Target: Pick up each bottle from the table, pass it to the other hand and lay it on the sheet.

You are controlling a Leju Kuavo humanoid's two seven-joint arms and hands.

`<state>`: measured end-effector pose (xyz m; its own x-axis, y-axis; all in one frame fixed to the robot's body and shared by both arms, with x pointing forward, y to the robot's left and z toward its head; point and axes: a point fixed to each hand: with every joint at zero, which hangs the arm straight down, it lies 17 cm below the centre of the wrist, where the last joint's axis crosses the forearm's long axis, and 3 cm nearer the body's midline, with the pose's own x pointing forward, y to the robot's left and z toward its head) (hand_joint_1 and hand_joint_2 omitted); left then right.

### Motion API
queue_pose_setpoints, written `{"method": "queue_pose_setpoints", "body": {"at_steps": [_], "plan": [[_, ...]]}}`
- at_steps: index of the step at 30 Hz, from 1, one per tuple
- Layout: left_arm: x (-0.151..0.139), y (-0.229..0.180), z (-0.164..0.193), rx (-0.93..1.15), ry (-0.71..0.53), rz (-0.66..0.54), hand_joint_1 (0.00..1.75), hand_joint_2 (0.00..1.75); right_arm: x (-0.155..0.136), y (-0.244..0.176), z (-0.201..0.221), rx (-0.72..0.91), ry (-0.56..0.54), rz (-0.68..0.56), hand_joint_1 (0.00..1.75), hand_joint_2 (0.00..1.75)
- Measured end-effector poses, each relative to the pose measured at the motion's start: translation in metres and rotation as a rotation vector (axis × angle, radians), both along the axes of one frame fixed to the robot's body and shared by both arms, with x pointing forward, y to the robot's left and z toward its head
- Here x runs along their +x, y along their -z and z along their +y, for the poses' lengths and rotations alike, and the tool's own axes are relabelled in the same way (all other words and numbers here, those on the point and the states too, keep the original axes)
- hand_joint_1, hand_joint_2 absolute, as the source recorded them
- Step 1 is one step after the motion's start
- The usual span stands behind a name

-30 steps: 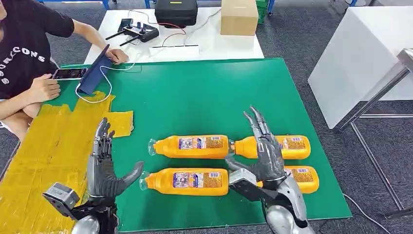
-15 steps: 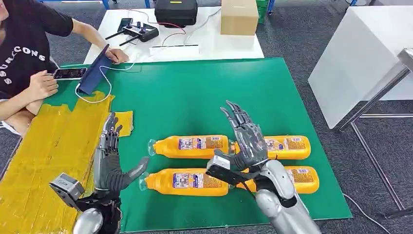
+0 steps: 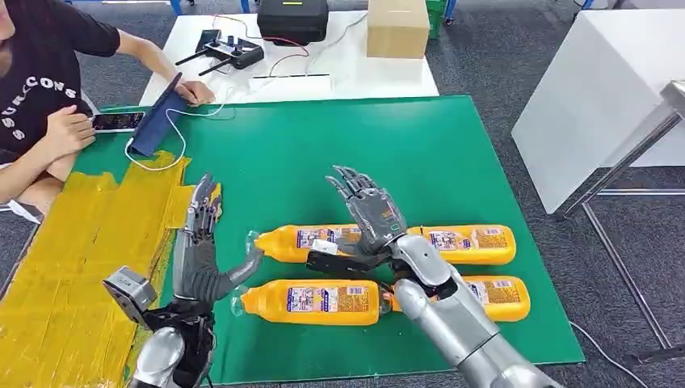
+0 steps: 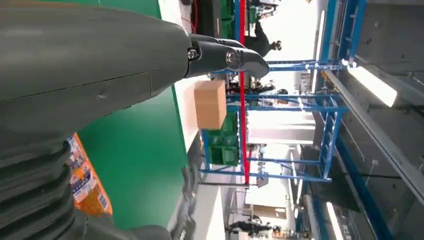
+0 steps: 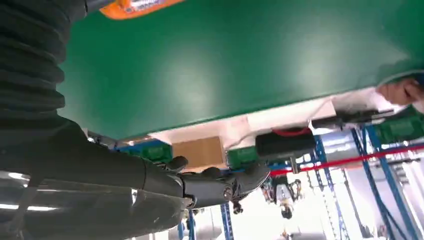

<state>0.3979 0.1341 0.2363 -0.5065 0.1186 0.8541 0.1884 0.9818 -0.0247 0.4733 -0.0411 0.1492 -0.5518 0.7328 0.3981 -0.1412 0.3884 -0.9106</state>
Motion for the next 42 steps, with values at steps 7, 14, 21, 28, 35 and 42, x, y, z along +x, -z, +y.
{"method": "queue_pose_setpoints", "body": {"at_steps": [7,14,21,28,35,42], "plan": [[0.006,-0.004,-0.01,-0.015,0.034,-0.003,0.0,1.75,0.012,0.039,0.009,-0.054,-0.008,0.12,0.0,1.75],[0.008,-0.007,-0.017,-0.029,0.06,-0.011,0.0,1.75,0.016,0.07,0.01,-0.071,0.003,0.218,0.0,1.75],[0.009,-0.007,-0.02,-0.029,0.066,-0.009,0.0,1.75,0.014,0.092,0.008,-0.093,0.012,0.279,0.0,1.75],[0.009,-0.005,-0.024,-0.032,0.076,-0.002,0.0,1.75,0.009,0.112,0.006,-0.115,0.017,0.334,0.0,1.75],[0.011,-0.003,-0.028,-0.041,0.091,0.007,0.0,1.75,0.005,0.127,0.009,-0.154,-0.01,0.408,0.0,1.75],[0.014,-0.001,-0.032,-0.046,0.103,0.016,0.0,1.75,0.004,0.137,0.01,-0.211,-0.027,0.447,0.1,1.75]]}}
